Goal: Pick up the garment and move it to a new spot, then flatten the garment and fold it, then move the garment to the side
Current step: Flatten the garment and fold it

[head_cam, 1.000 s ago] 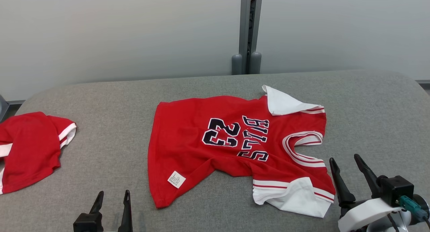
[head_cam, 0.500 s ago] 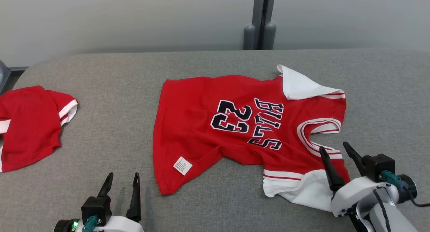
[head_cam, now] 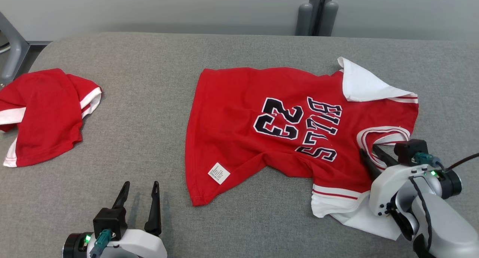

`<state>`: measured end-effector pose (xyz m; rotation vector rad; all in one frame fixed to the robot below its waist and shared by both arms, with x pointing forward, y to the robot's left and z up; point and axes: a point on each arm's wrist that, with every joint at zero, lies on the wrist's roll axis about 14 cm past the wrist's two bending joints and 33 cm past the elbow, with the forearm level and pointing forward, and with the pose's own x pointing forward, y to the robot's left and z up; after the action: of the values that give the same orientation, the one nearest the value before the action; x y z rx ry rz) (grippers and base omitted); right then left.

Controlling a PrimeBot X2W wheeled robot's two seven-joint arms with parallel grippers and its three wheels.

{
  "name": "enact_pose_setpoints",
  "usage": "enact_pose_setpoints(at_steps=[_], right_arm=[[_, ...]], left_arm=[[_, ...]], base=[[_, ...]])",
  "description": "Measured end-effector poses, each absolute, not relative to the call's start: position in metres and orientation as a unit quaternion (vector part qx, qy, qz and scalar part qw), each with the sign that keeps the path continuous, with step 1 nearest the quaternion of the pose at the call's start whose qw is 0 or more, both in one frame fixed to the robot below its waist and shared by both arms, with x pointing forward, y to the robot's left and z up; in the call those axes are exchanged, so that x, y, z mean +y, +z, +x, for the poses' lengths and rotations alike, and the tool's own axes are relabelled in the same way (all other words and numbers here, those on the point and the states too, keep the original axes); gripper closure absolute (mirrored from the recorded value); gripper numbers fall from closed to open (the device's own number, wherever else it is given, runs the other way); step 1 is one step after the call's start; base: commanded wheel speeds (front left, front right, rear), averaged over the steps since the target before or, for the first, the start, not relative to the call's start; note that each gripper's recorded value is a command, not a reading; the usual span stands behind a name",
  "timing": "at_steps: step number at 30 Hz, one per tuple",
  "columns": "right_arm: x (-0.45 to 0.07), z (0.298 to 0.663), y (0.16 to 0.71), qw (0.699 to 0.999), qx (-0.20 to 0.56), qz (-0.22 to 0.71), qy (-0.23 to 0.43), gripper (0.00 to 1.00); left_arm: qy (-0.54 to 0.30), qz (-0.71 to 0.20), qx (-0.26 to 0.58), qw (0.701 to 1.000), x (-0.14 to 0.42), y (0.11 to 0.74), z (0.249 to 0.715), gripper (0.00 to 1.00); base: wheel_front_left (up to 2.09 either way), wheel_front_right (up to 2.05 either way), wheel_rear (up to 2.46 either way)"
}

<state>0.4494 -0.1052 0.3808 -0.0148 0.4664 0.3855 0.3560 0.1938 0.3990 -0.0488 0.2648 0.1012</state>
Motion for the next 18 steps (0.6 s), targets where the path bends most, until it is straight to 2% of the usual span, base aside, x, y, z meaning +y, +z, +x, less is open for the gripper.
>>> enact_pose_setpoints(at_steps=[1,5,12,18], right_arm=[[-0.106,0.453,0.383,0.955,0.228,-0.008,0.189,1.00],[-0.108,0.473,0.403,0.963,0.191,-0.015,0.190,1.00],[-0.117,0.521,0.474,0.980,0.078,-0.021,0.183,1.00],[-0.119,0.542,0.498,0.982,0.042,-0.043,0.181,0.98]], left_arm=[[0.051,-0.026,0.130,0.990,0.194,0.400,0.357,0.00],[0.056,-0.030,0.129,0.990,0.196,0.401,0.357,0.00],[0.062,-0.035,0.125,0.990,0.198,0.404,0.353,0.00],[0.068,-0.036,0.125,0.989,0.201,0.404,0.350,0.00]], base=[[0.00,0.00,0.00],[0.00,0.00,0.00],[0.00,0.00,0.00],[0.00,0.00,0.00]])
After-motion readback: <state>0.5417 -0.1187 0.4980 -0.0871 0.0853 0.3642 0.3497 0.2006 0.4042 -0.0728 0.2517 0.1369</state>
